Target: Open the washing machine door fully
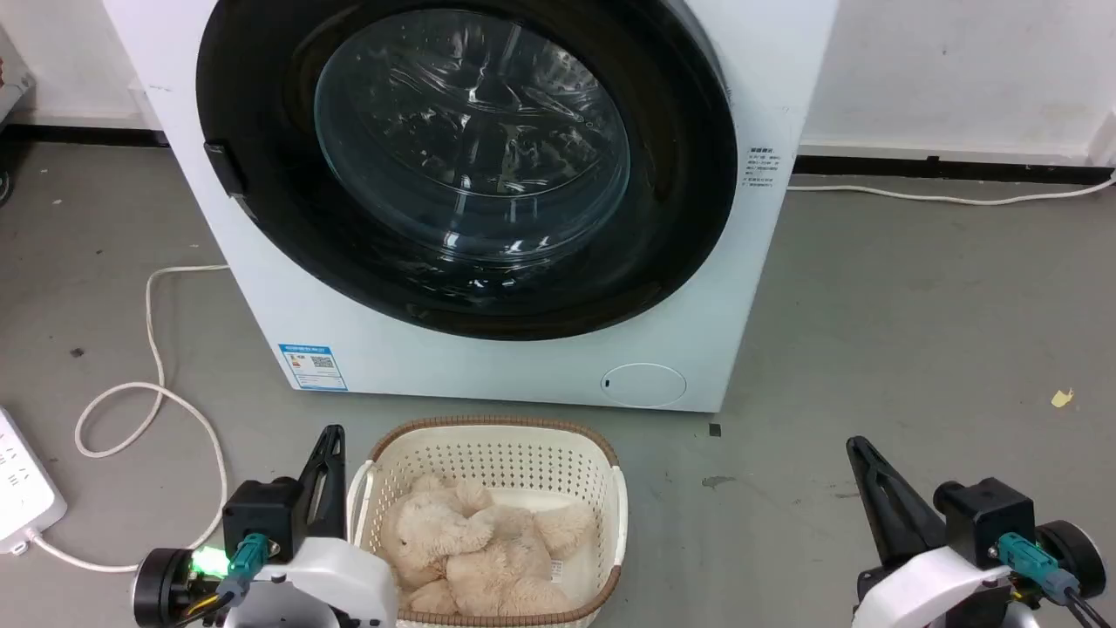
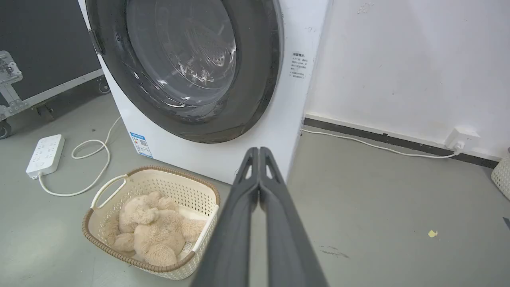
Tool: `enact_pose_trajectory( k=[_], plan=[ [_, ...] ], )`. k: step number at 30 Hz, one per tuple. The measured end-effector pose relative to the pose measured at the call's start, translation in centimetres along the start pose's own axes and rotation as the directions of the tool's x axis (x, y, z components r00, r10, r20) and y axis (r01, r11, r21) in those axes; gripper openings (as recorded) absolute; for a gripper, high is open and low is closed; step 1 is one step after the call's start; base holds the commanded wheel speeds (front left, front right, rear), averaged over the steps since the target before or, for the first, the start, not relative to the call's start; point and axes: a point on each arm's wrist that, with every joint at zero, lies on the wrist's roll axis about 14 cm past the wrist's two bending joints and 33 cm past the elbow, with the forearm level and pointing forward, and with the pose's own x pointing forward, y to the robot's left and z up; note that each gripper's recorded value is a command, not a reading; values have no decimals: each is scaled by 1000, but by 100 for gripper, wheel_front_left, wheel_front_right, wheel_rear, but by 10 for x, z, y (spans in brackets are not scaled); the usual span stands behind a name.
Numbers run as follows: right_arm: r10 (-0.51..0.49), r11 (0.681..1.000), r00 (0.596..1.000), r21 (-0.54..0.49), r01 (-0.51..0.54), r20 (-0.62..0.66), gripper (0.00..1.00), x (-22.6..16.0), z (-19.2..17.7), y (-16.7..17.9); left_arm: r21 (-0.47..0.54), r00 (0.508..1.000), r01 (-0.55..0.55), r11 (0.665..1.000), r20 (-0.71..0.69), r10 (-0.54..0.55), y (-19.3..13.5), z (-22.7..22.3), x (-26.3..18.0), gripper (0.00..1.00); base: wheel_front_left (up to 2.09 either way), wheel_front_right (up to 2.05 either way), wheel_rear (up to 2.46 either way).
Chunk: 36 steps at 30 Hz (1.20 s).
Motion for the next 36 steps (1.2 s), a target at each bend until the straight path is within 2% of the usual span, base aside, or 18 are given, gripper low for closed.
enact_pose_trajectory(
  k=[32, 33, 36],
  plan=[
    [0, 1000, 1000, 0, 0, 0, 0, 0, 0, 0, 0, 1000, 0, 1000, 0, 0, 0, 0, 0, 0, 0, 0, 0],
    [0, 1000, 1000, 0, 0, 0, 100, 0, 0, 0, 0, 1000, 1, 1000, 0, -1, 0, 0, 0, 100, 0, 0, 0],
    [0, 1000, 1000, 1, 0, 0, 100, 0, 0, 0, 0, 1000, 1, 1000, 0, -1, 0, 0, 0, 100, 0, 0, 0]
  ],
)
